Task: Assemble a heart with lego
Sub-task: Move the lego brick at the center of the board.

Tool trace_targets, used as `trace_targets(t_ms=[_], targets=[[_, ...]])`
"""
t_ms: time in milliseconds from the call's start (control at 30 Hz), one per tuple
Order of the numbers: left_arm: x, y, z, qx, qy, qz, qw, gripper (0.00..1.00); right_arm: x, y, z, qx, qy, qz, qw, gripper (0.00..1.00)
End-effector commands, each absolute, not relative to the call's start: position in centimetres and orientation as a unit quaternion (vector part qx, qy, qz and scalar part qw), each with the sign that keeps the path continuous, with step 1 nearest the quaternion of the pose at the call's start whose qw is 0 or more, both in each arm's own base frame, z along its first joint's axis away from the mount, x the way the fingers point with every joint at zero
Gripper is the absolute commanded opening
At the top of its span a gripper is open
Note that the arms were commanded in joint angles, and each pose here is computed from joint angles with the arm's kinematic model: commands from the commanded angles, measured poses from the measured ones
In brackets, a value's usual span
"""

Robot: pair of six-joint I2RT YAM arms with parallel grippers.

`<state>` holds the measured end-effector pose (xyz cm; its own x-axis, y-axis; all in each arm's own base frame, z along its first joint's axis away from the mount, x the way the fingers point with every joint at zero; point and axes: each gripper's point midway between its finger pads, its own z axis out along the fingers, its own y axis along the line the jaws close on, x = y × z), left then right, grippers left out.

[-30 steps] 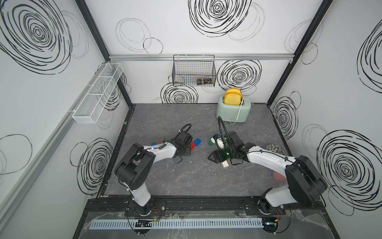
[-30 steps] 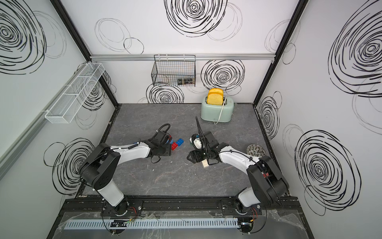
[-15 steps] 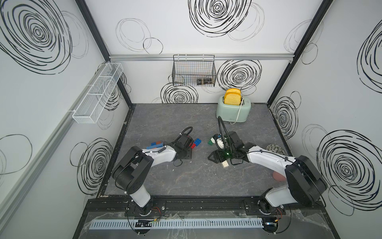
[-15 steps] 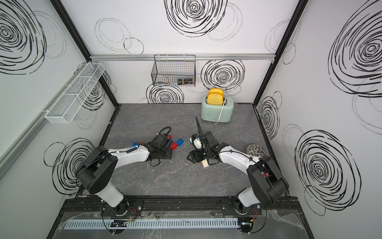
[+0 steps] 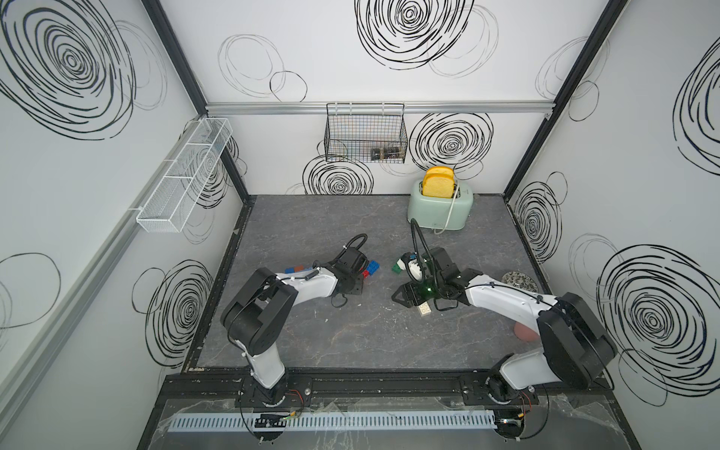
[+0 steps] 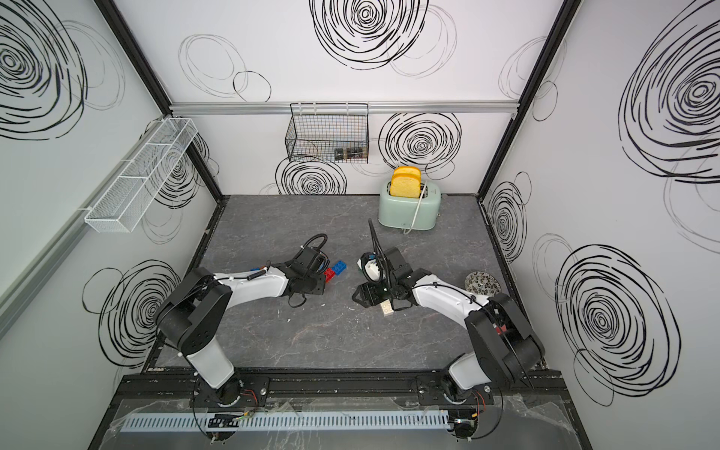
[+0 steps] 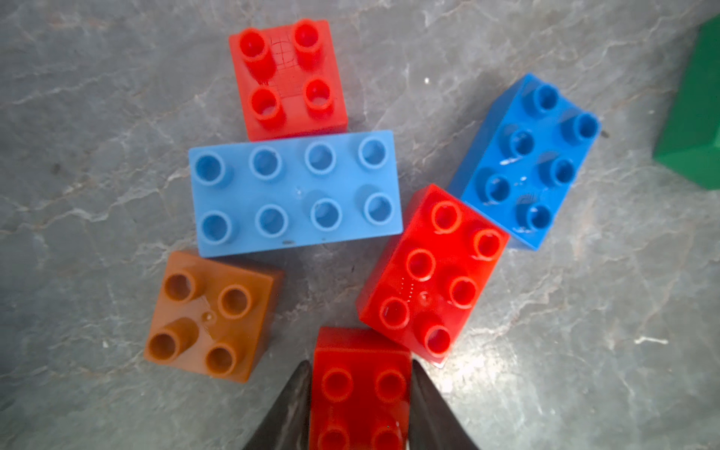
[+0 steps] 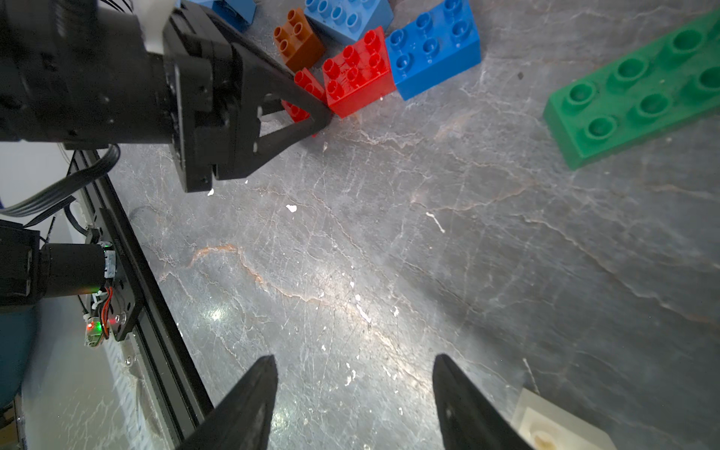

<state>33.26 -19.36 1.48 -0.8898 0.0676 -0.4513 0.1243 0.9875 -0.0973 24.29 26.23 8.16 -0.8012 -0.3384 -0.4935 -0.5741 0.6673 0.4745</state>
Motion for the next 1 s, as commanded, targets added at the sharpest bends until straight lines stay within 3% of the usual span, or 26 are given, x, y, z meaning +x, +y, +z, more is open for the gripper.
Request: trace_targets(t_ms=[0, 233, 533, 967], targets=[[32.5, -18.6, 0.8, 0.058, 0.976, -0.041, 0.208, 0.36, 24.1, 26.2, 8.1, -0.262, 0.891, 0.321, 0.185, 0.66], [29.3, -20.2, 3.5, 0.069, 0.973, -0.059, 0.211, 0.34, 24.2, 26.1, 8.3, -0.262, 0.891, 0.317, 0.190, 0.66], [23.9, -22.1, 3.3, 0.028, 0.973, -0.117, 0.196, 0.33, 24.5, 25.9, 8.0, -0.259, 0.899, 0.294, 0.196, 0.66], [21.9, -25.3, 1.3, 0.012, 0.972, -0.154, 0.175, 0.34, 24.4, 25.6, 7.8, -0.260, 0.907, 0.264, 0.201, 0.66]])
